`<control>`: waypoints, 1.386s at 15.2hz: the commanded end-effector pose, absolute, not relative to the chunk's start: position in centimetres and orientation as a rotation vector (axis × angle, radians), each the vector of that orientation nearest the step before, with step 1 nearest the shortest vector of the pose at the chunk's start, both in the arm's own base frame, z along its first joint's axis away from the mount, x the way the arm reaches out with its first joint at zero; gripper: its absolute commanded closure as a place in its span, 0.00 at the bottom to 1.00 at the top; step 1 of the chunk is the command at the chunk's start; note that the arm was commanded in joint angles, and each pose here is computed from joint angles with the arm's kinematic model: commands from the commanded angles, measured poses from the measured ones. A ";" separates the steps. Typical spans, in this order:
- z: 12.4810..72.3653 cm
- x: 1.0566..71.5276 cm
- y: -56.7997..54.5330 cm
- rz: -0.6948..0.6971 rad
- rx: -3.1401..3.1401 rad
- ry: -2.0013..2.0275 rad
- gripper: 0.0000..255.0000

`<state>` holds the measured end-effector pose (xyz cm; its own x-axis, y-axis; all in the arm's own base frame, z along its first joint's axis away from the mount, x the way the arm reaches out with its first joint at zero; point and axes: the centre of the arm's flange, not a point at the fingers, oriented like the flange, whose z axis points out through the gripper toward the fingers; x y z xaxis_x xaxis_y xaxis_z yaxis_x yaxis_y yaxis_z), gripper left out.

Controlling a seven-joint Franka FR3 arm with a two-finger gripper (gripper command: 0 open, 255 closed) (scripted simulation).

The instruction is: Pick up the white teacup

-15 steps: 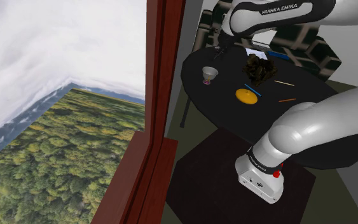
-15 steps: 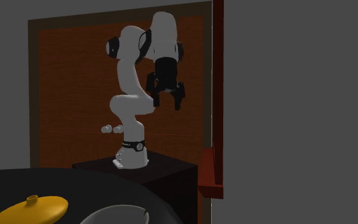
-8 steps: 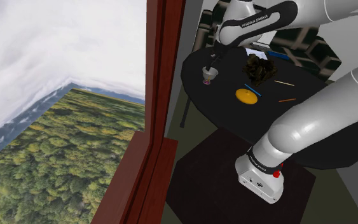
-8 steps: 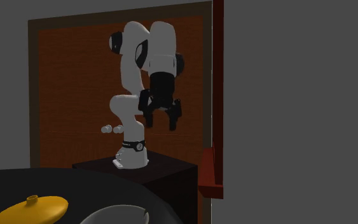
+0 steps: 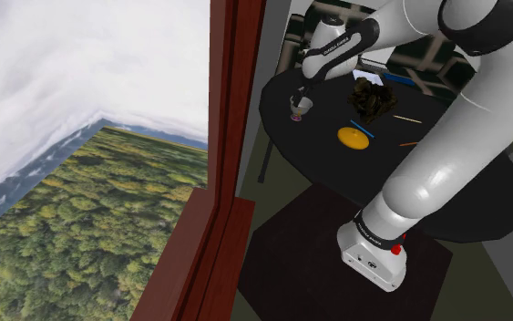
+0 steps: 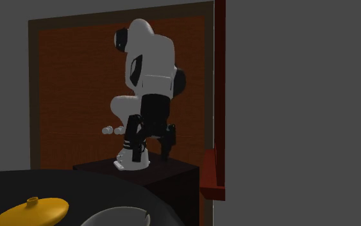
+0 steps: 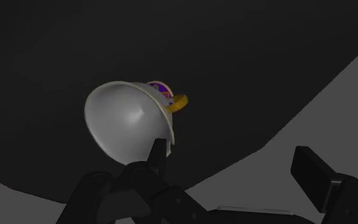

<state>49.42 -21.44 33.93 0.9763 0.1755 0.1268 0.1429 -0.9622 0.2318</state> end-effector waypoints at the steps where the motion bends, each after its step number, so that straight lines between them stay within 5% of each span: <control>1: 32.3 50.5 -23.1 0.206 2.883 0.260 0.00; 17: 23.5 54.1 -27.8 0.180 2.833 0.323 0.00; 18: 23.5 54.1 -27.8 0.180 2.833 0.323 1.00; 21: 23.5 54.1 -27.8 0.180 2.833 0.323 1.00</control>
<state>54.07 -27.87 23.60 0.9671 0.2370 0.0922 0.2011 -0.9346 0.2934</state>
